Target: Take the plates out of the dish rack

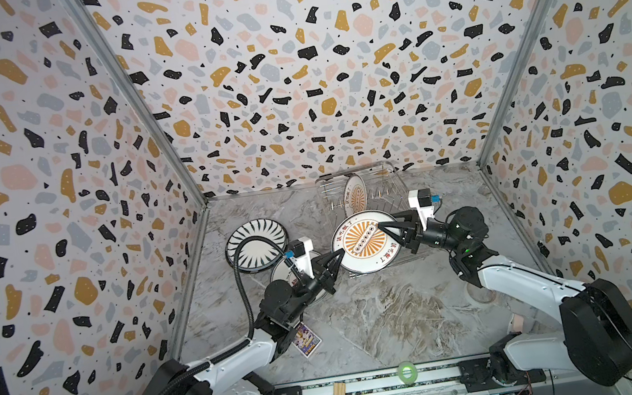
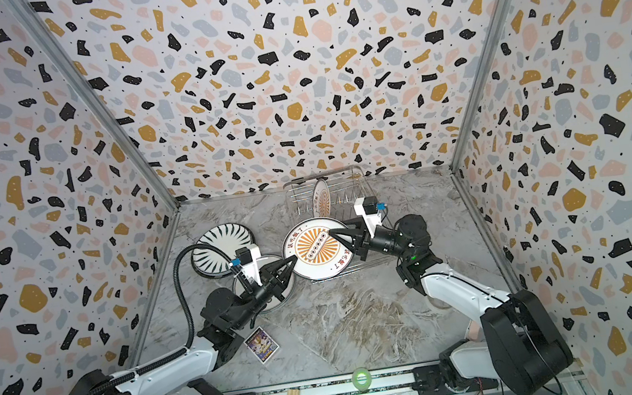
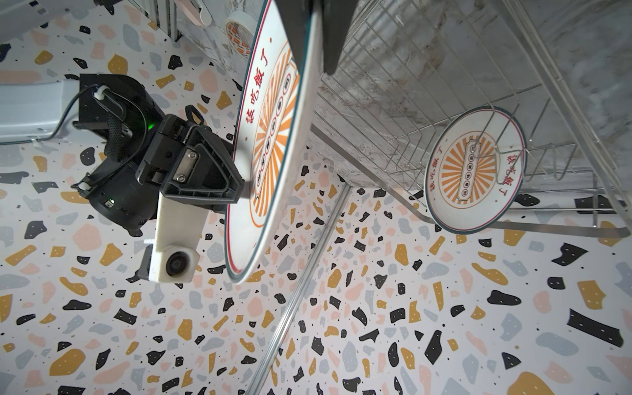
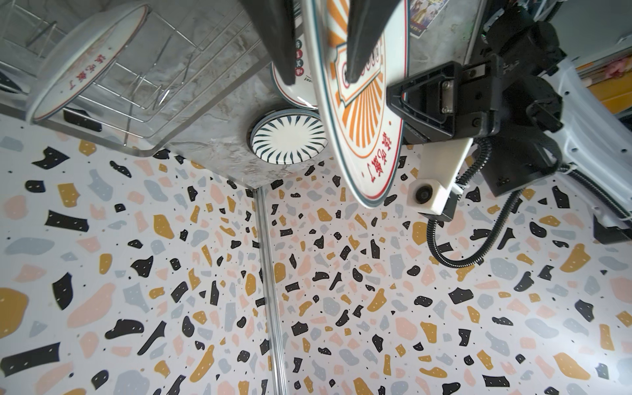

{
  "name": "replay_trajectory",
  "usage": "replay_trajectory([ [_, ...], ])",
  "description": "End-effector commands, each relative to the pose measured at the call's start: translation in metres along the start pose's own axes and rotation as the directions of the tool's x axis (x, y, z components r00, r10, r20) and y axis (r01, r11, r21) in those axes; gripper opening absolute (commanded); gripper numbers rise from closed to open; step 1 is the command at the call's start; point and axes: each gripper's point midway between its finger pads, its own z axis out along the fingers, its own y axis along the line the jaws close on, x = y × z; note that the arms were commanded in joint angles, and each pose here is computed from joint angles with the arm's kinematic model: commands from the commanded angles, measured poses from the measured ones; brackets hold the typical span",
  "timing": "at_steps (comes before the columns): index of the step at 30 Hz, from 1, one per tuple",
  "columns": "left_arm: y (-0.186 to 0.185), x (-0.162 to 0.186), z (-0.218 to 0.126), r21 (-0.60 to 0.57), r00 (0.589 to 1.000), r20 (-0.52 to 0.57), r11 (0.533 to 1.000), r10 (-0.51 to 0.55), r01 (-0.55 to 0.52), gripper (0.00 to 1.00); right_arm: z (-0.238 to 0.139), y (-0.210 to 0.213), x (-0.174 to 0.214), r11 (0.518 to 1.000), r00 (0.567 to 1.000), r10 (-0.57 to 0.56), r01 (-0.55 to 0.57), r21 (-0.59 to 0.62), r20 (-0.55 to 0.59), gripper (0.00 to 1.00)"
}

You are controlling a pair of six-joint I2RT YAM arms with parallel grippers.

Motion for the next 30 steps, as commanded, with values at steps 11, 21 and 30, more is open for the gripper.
replay_trajectory([
  [11, 0.018, -0.051, -0.037, -0.087, 0.981, 0.192, 0.995, -0.030, 0.048, 0.00, -0.002, -0.025, -0.014, 0.989, 0.999, -0.028, 0.023, 0.144, 0.030, 0.55],
  [21, 0.100, -0.046, -0.077, -0.395, 0.939, 0.299, 0.874, -0.169, 0.284, 0.00, 0.010, -0.019, -0.015, 0.977, 0.998, -0.066, 0.062, 0.202, 0.016, 0.99],
  [30, 0.121, -0.025, -0.093, -0.408, 0.889, 0.342, 0.804, -0.305, 0.432, 0.00, 0.049, 0.017, 0.000, 0.962, 0.973, -0.221, 0.229, 0.148, -0.074, 0.99],
])
